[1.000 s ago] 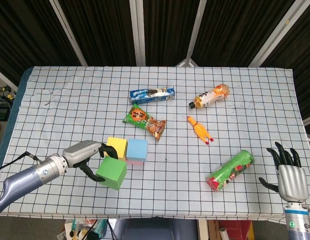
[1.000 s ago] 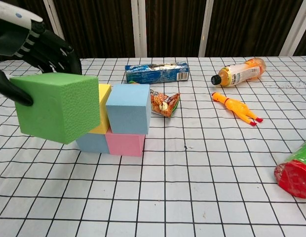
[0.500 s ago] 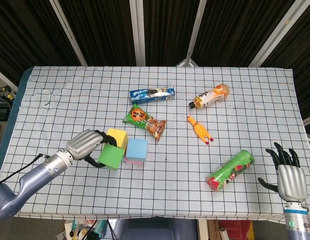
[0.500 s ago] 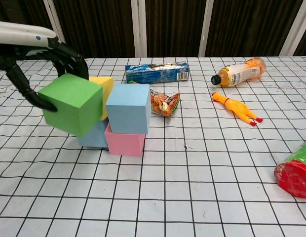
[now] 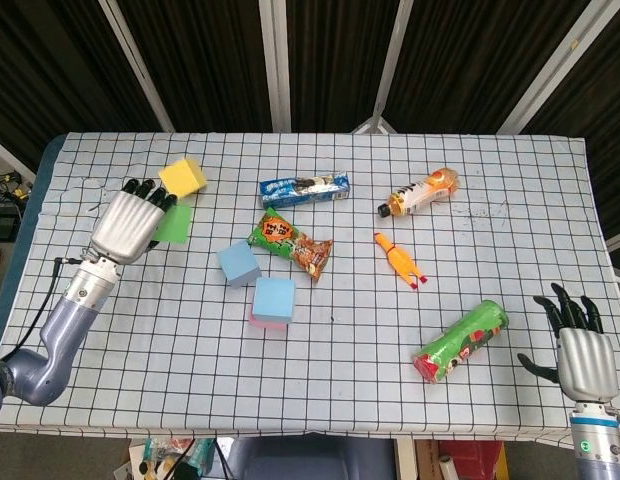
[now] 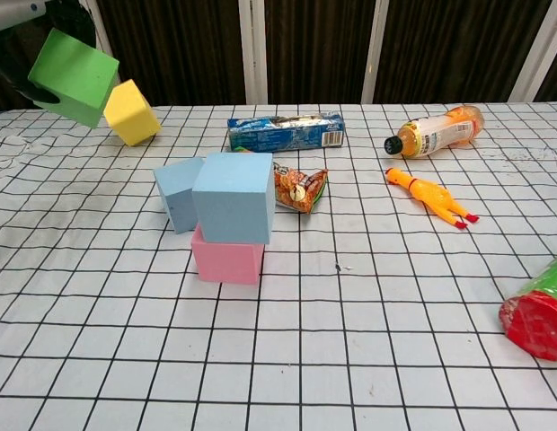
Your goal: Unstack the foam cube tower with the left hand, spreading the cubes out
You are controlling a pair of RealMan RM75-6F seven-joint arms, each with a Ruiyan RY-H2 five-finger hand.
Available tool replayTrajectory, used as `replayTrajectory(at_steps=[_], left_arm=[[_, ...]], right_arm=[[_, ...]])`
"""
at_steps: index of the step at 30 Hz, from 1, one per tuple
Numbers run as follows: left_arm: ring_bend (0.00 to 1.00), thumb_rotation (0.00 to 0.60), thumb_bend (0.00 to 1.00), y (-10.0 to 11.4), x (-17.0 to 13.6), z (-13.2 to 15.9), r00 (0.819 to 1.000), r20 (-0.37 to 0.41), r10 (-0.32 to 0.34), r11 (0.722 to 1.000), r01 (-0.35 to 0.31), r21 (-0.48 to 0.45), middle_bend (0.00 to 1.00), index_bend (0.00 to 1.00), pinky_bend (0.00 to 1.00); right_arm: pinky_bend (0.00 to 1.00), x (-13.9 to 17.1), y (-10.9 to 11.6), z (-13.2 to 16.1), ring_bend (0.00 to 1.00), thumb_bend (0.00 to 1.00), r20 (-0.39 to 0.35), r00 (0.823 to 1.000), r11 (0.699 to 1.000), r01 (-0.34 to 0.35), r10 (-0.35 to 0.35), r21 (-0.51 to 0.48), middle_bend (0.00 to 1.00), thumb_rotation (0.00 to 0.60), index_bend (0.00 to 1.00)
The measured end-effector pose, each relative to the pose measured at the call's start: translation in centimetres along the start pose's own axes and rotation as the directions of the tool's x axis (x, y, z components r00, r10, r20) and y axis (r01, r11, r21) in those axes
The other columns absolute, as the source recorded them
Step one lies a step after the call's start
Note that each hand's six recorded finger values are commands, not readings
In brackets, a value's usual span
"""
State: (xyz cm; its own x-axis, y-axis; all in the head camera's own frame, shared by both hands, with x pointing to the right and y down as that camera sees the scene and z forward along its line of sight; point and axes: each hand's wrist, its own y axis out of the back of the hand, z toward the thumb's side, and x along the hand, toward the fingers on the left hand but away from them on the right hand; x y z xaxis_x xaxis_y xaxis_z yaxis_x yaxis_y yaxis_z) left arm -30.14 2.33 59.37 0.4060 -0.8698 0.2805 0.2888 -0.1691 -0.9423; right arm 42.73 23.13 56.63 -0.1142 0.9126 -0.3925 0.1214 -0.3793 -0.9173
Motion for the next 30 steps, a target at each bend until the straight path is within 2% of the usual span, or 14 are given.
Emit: replayTrajectory(at_steps=[2, 6, 8, 11, 14, 18, 21, 24, 30], left_arm=[[0.29, 0.6, 0.24, 0.8, -0.1, 0.2, 1.0, -0.007, 0.022, 0.997, -0.022, -0.075, 0.48, 0.36, 0.33], [0.29, 0.6, 0.24, 3.2, -1.2, 0.2, 0.997, -0.033, 0.066, 0.971, -0.072, -0.227, 0.48, 0.36, 0.33], [0.29, 0.6, 0.23, 3.6, -2.0, 0.1, 0.998, -0.036, 0.046, 0.96, -0.054, -0.275, 0.48, 0.36, 0.33], [0.29, 0.6, 0.23, 3.5, -3.7, -0.3, 0.999, -0.034, -0.031, 0.928, 0.016, -0.372, 0.47, 0.36, 0.33], [0.29, 0.6, 0.23, 2.6, -5.4, -1.0, 0.992, -0.029, -0.12, 0.888, 0.095, -0.45, 0.47, 0.36, 0.33], [0.29, 0.6, 0.23, -0.1, -7.3, -1.4, 0.97, -0.012, -0.243, 0.825, 0.2, -0.529, 0.47, 0.36, 0.33], [0.29, 0.6, 0.22, -2.0, -8.0, -1.8, 0.951, -0.007, -0.308, 0.803, 0.256, -0.538, 0.47, 0.36, 0.33], [0.29, 0.6, 0.22, -3.8, -8.3, -1.8, 0.934, 0.002, -0.358, 0.773, 0.297, -0.56, 0.46, 0.35, 0.33], [0.24, 0.6, 0.18, -5.8, -7.9, -1.1, 0.923, 0.002, -0.386, 0.747, 0.313, -0.586, 0.4, 0.29, 0.32]], right_arm=[[0.07, 0.1, -0.1, 0.1, 0.18, 0.0, -0.002, 1.0, 1.0, -0.004, 0.004, 0.001, 0.09, 0.6, 0.24], [0.07, 0.1, -0.1, 0.1, 0.18, 0.0, 0.0, 1.0, 1.0, -0.003, 0.003, -0.001, 0.09, 0.6, 0.24], [0.07, 0.1, -0.1, 0.0, 0.18, 0.0, 0.003, 1.0, 1.0, -0.002, 0.002, -0.003, 0.09, 0.6, 0.24], [0.07, 0.1, -0.1, 0.0, 0.18, 0.0, 0.003, 1.0, 1.0, -0.004, 0.004, -0.004, 0.09, 0.6, 0.24], [0.07, 0.1, -0.2, 0.1, 0.18, 0.0, 0.001, 1.0, 1.0, -0.008, 0.008, -0.004, 0.09, 0.6, 0.24], [0.07, 0.1, -0.2, 0.1, 0.18, 0.0, 0.001, 1.0, 1.0, -0.01, 0.01, -0.003, 0.09, 0.6, 0.24], [0.07, 0.1, -0.2, 0.1, 0.18, 0.0, 0.003, 1.0, 1.0, -0.009, 0.009, -0.003, 0.09, 0.6, 0.24], [0.07, 0.1, -0.2, 0.0, 0.18, 0.0, 0.006, 1.0, 1.0, -0.007, 0.007, -0.004, 0.09, 0.6, 0.24], [0.07, 0.1, -0.1, 0.0, 0.18, 0.0, 0.007, 1.0, 1.0, -0.005, 0.005, -0.008, 0.09, 0.6, 0.24]])
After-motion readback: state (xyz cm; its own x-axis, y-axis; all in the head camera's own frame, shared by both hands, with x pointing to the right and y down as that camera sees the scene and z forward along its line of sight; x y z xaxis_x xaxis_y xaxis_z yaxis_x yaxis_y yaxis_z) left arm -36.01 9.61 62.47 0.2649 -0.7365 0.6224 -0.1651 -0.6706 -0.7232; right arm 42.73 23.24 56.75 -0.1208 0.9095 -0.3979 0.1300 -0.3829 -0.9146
